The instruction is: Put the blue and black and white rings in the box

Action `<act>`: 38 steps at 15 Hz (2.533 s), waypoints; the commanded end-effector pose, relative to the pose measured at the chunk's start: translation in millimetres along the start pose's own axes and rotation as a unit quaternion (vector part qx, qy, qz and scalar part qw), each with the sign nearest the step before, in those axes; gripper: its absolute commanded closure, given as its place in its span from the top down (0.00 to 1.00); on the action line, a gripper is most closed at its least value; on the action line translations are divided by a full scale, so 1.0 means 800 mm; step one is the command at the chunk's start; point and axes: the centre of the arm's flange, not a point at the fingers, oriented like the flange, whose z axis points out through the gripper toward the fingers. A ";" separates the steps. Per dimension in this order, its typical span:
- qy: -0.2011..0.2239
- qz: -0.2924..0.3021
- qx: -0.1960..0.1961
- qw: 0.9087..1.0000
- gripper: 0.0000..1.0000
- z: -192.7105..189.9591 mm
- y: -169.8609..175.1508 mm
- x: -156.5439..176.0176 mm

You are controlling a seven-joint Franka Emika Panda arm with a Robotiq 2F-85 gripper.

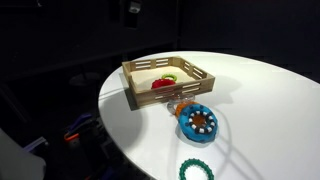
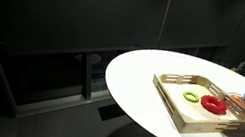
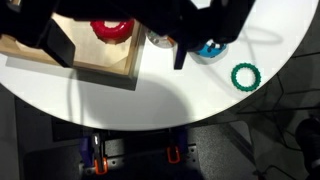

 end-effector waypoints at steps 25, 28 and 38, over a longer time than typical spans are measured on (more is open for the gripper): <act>0.095 0.080 -0.037 0.992 1.00 0.117 0.111 0.116; 0.113 0.075 -0.040 0.990 1.00 0.134 0.114 0.124; 0.152 0.083 -0.023 0.985 1.00 0.186 0.124 0.126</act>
